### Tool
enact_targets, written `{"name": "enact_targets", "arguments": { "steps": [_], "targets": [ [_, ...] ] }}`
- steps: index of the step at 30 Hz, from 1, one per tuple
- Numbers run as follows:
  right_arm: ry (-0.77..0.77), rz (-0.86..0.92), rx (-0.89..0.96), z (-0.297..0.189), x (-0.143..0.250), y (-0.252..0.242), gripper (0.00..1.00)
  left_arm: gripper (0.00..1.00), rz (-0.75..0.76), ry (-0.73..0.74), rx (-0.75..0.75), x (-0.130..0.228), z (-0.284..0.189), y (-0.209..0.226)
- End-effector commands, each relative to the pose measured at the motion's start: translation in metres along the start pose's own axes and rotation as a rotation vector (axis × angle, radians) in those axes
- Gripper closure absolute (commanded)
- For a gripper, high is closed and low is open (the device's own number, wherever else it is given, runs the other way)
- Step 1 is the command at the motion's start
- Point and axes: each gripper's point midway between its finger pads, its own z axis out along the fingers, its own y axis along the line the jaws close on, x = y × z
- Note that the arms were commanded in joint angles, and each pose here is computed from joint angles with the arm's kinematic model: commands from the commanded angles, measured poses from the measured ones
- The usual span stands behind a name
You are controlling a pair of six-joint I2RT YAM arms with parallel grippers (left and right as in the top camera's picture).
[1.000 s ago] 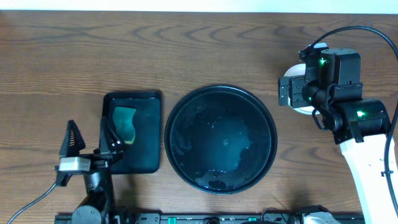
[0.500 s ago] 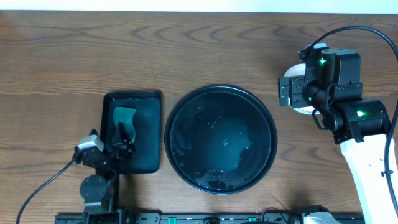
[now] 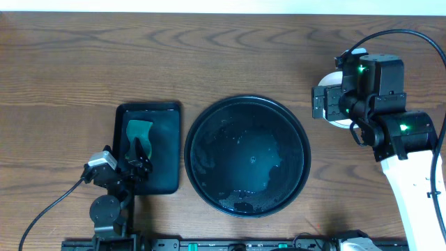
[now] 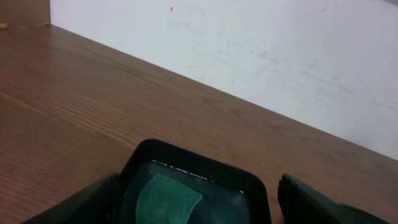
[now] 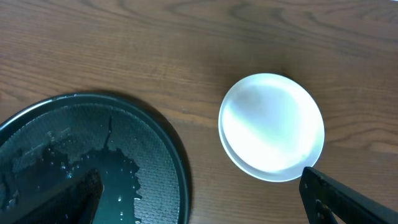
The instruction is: Clean dirty plates on tray and stack at the side
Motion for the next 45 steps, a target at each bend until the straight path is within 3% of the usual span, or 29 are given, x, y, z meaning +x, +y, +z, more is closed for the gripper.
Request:
{"name": "enact_targets", "arguments": {
  "steps": [1,35,41,45],
  "targets": [
    [-0.022,-0.016,0.001,-0.006,-0.005,0.001,0.01,0.2,-0.002,0.043,-0.04,0.013,0.0,0.009],
    [-0.025,-0.016,0.001,-0.008,-0.005,0.001,0.01,0.2,-0.002,0.043,-0.04,0.013,0.0,0.009],
    [-0.152,0.036,0.0,-0.041,-0.016,-0.002,0.01,0.19,-0.002,0.043,-0.04,0.013,0.0,0.009],
    [-0.324,0.108,-0.015,-0.059,-0.017,-0.003,0.01,0.2,-0.002,0.043,-0.04,0.013,0.0,0.009]
  ]
}}
